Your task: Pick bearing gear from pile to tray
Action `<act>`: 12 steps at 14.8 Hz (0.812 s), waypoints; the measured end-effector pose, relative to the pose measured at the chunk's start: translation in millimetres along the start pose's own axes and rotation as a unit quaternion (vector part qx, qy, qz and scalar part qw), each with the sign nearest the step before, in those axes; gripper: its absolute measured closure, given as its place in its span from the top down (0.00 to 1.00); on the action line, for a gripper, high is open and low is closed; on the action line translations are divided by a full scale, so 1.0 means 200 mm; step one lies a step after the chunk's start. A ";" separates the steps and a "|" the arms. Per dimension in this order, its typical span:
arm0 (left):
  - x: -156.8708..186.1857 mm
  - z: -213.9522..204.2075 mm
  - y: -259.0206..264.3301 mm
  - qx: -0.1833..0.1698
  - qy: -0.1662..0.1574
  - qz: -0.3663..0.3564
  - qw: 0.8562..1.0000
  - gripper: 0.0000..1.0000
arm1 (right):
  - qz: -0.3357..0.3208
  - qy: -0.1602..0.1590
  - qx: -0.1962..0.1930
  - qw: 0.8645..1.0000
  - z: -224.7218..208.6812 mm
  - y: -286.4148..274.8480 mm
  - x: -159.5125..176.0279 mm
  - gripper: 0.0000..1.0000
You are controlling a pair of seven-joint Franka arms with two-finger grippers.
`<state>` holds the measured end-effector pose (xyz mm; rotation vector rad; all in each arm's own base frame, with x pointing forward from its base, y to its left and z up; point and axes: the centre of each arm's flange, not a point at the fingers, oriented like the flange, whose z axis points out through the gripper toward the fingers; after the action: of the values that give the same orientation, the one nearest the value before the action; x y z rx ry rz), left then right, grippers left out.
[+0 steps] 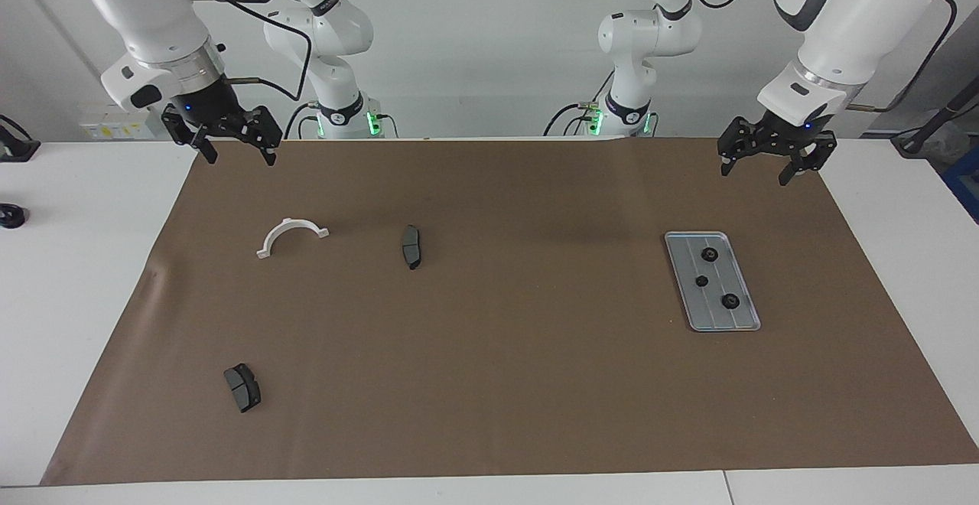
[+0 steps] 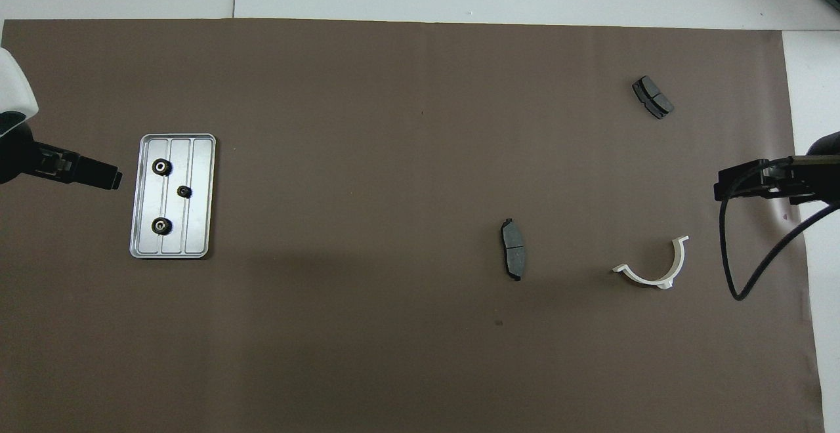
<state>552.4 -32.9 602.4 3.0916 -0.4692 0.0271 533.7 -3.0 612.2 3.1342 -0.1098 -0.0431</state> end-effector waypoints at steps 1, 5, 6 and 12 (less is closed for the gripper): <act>0.00 0.00 0.00 0.000 0.000 0.000 1.000 1.00 | 0.000 0.000 0.000 1.000 0.00 0.00 0.00 1.00; -0.01 0.00 0.01 -0.002 -0.006 -0.004 1.000 1.00 | -0.001 0.025 0.002 1.000 -0.02 -0.01 0.03 1.00; -0.01 0.00 0.01 -0.003 -0.010 -0.005 1.000 1.00 | -0.001 0.026 0.002 1.000 -0.02 -0.01 0.03 1.00; -0.04 -0.07 0.02 -0.007 -0.027 -0.018 0.999 1.00 | -0.001 0.027 0.002 1.000 -0.02 -0.01 0.03 1.00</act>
<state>544.0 -33.8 615.4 3.0924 -0.4144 -0.0586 539.5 -1.9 616.8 3.1360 -0.1065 0.0415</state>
